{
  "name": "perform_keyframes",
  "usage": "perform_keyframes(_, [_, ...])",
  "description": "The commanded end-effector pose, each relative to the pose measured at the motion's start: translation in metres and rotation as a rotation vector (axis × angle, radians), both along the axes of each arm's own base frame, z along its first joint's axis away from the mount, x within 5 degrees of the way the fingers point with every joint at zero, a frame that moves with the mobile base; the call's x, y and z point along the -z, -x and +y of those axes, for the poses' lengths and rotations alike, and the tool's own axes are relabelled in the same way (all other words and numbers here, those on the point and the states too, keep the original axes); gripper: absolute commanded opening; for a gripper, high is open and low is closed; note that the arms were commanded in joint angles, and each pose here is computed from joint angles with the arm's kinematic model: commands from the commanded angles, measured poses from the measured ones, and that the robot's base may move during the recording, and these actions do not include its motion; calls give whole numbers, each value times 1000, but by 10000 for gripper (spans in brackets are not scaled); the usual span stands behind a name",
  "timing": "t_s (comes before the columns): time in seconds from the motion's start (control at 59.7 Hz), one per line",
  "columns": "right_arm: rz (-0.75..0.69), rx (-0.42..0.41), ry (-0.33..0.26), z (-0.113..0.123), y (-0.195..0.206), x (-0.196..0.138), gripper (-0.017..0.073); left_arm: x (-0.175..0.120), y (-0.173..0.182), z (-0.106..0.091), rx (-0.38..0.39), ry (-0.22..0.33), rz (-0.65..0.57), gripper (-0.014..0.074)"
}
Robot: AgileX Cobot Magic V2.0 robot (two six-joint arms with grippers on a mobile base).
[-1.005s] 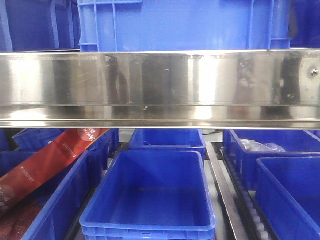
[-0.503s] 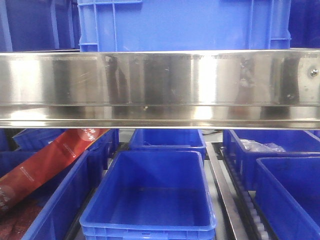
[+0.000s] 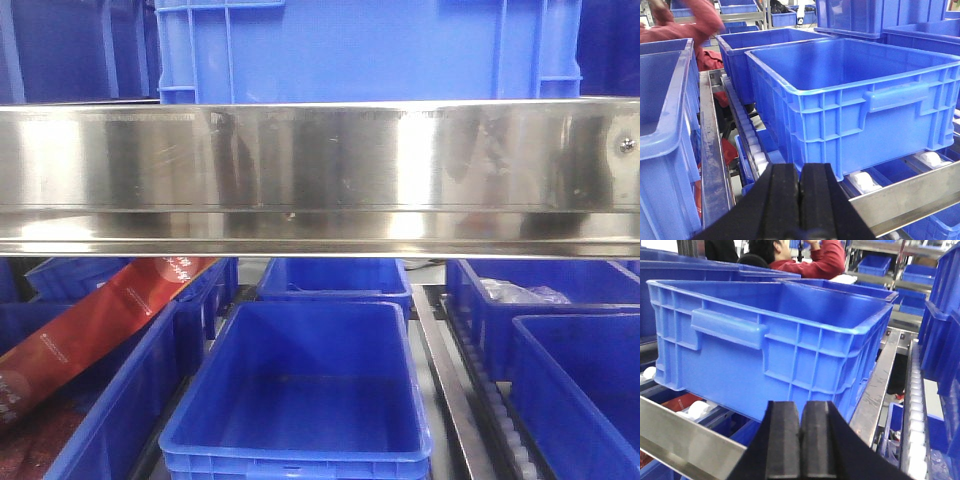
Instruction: Place cylindrical capacitor in blue bin on shelf
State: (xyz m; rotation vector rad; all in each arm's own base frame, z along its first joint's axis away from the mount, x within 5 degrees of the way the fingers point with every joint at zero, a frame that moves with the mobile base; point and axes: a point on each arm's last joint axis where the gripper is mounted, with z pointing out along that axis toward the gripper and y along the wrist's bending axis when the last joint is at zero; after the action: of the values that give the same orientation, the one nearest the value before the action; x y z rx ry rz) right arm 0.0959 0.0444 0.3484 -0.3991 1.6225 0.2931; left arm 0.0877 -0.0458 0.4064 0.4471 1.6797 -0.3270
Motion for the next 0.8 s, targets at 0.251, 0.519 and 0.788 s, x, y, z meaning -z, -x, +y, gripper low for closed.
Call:
perform_keyframes(0.251, [-46,4,-9,-2,3,-2,-162,-2,-1,0,-6,18,-16,-111])
perform_keyframes(0.519, [-48,4,-10,-2,3,-2,-162,-2,-1,0,-6,18,-16,-111])
perform_keyframes(0.788, [-48,4,-10,-2,3,-2,-162,29,-3,5,-54,7,-170,-111])
